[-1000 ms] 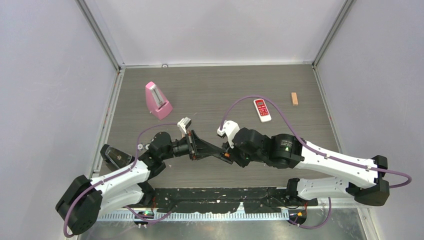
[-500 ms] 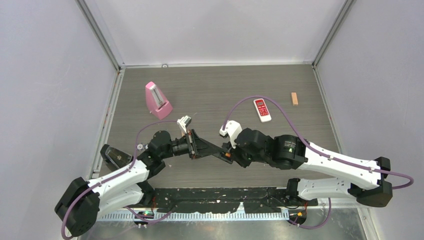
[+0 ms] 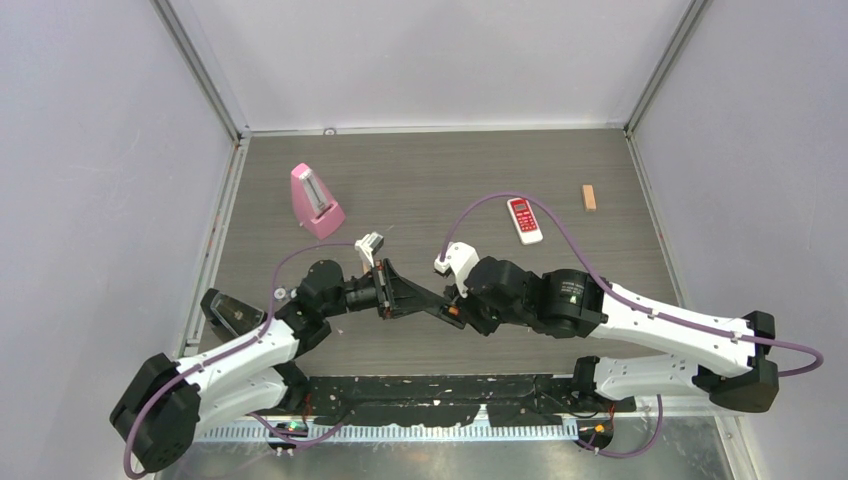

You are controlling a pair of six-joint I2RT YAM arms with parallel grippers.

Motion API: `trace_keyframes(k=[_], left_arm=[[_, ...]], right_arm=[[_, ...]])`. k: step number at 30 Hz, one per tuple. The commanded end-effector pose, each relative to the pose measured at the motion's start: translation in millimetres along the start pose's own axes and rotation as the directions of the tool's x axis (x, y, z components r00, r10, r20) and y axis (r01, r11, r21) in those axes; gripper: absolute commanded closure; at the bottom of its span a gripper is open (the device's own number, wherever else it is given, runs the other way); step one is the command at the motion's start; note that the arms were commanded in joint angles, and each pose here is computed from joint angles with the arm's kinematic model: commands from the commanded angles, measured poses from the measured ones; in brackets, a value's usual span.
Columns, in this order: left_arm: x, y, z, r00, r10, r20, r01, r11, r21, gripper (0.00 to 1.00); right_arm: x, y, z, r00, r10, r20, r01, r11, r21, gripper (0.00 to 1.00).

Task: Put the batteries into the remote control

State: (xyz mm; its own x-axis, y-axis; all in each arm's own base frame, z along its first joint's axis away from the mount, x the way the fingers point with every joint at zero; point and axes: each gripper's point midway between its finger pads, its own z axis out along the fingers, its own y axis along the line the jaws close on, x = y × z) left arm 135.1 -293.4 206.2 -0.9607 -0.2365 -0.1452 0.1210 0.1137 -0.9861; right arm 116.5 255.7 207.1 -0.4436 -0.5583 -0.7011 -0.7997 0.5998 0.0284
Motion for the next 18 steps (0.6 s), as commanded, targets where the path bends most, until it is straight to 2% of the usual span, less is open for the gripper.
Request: trace_keyframes(k=[1,9,18], left_arm=[[21.9,-31.3,-6.2,0.991,0.001,-0.134,0.013,0.994,0.108,1.0],[25.9,-30.9,-7.1,0.985,-0.047,-0.164,0.064,0.993,0.102,1.0],[24.1,-29.6,-4.9,0.981,-0.101,-0.163,0.122,0.985,0.12,1.0]], right_arm=[[-12.6,-16.5,6.0,0.999,-0.012,0.046,0.008,0.996,0.089,0.94],[-19.9,-17.9,10.5,0.997,-0.024,0.078,0.016,0.995,0.102,0.93],[-19.0,-17.0,12.9,0.997,-0.027,0.073,0.02,0.995,0.098,0.85]])
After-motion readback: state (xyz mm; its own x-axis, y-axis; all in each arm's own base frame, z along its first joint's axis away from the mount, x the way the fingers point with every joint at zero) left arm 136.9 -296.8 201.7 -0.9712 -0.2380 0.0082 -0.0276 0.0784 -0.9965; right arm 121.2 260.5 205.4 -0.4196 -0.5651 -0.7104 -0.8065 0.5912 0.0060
